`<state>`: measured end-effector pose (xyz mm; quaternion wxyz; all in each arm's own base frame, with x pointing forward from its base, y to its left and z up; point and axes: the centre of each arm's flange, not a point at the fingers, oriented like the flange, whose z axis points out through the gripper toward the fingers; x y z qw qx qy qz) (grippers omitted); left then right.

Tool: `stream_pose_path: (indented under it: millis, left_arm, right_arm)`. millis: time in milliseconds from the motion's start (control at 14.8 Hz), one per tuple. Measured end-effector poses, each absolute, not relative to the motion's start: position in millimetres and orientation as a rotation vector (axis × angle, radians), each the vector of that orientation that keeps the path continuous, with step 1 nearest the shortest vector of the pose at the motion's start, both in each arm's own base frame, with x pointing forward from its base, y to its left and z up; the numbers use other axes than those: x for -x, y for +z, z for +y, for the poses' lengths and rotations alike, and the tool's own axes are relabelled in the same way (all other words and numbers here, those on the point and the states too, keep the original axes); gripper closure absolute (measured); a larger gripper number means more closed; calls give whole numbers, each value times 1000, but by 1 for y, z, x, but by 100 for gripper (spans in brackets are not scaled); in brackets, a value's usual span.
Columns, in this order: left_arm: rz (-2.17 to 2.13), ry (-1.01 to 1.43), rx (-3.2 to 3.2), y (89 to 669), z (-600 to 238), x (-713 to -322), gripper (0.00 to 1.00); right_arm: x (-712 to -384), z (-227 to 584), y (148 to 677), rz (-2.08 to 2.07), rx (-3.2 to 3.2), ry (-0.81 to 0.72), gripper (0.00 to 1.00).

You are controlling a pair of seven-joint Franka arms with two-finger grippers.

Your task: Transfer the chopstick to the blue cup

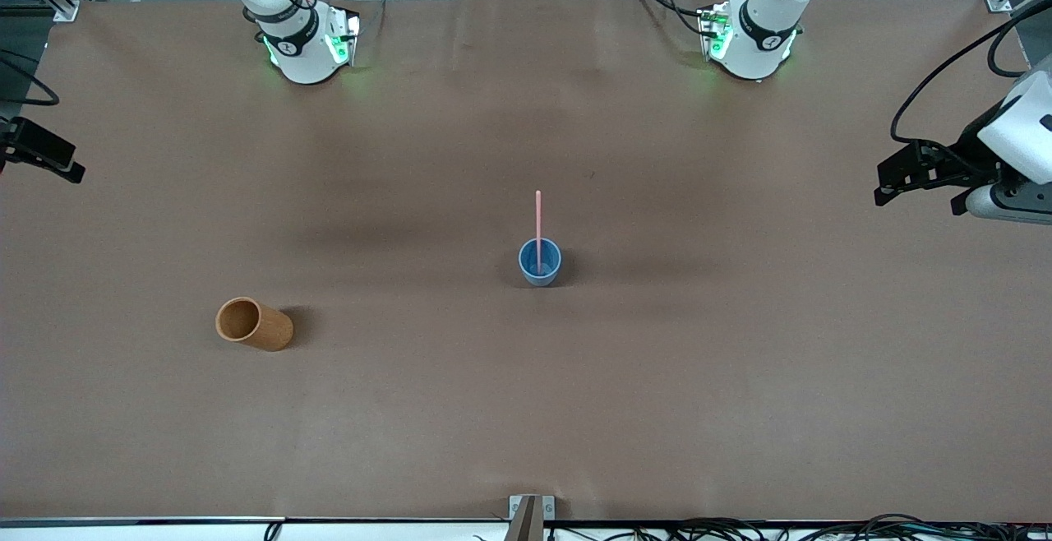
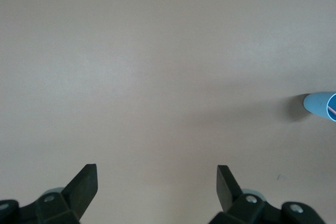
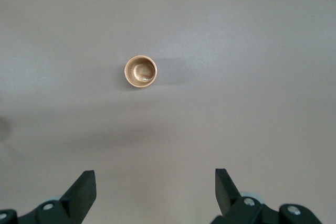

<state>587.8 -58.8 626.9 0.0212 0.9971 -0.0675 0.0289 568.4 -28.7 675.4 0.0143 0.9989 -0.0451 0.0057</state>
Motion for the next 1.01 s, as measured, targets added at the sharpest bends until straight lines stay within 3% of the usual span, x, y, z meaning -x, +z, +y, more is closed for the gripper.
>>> stream_pose_path:
  millis: [607,1012]
  left_arm:
    - [-208,90,-3091,627,-58,-588,0]
    - [-208,90,-3091,627,-58,-588,0]
  right_arm:
    - [-522,-28,689,-125,-3120,51,0]
    - [-522,-30,689,-65,-3135,76,0]
